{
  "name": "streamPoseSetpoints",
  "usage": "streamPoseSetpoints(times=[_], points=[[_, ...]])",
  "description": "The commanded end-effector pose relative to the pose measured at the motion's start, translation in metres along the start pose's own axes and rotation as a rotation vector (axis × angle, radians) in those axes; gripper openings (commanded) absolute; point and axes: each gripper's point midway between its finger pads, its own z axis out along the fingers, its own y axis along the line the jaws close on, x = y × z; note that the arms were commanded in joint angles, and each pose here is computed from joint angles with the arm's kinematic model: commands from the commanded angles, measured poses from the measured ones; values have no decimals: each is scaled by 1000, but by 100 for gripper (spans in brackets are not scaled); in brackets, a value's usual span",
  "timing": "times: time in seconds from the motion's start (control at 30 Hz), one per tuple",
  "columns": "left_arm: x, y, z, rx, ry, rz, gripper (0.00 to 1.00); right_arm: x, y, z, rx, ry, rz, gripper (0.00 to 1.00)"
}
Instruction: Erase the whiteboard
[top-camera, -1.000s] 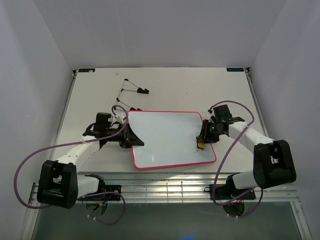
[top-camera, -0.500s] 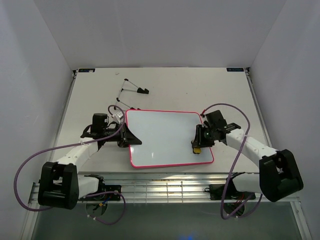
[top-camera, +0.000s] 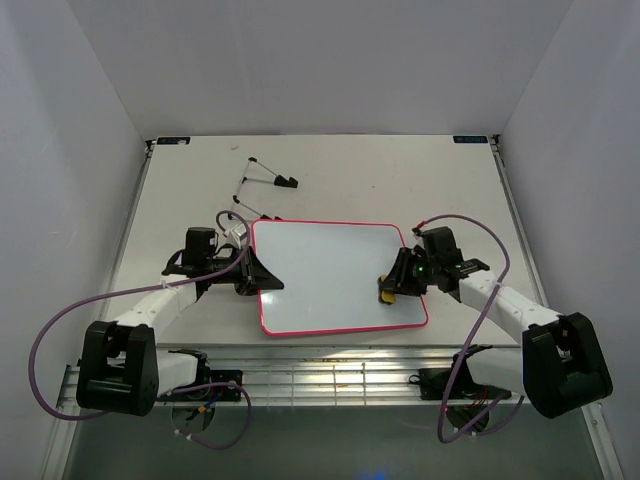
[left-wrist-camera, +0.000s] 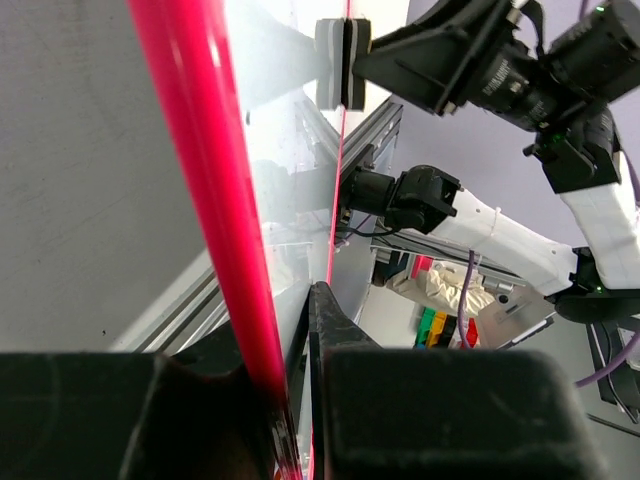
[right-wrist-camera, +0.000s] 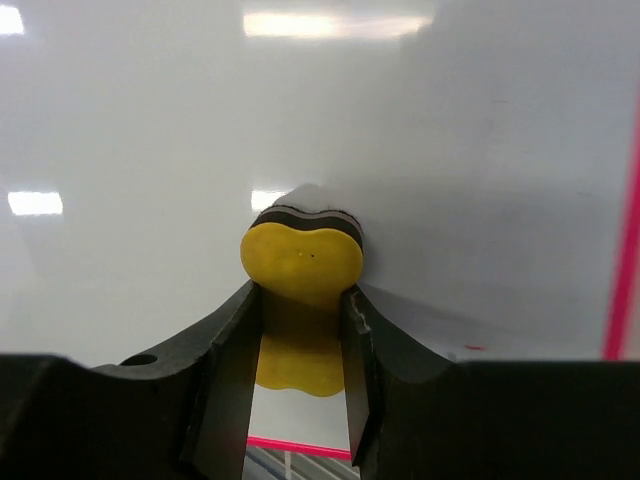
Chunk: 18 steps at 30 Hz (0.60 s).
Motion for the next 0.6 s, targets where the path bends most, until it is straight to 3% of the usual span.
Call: streamPoseSetpoints(times=[0.0, 0.3, 0.43, 0.57], points=[[-23, -15, 0, 22, -88, 219, 0, 74, -92, -19, 344, 193, 199, 21], [-28, -12, -4, 7, -116, 195, 0, 62, -125, -61, 607, 136, 249, 20], [-28, -17, -5, 30, -109, 204, 0, 64, -122, -53, 562, 149, 276, 20], [-26, -19, -6, 43, -98, 215, 0, 65, -89, -28, 308, 178, 246, 19]])
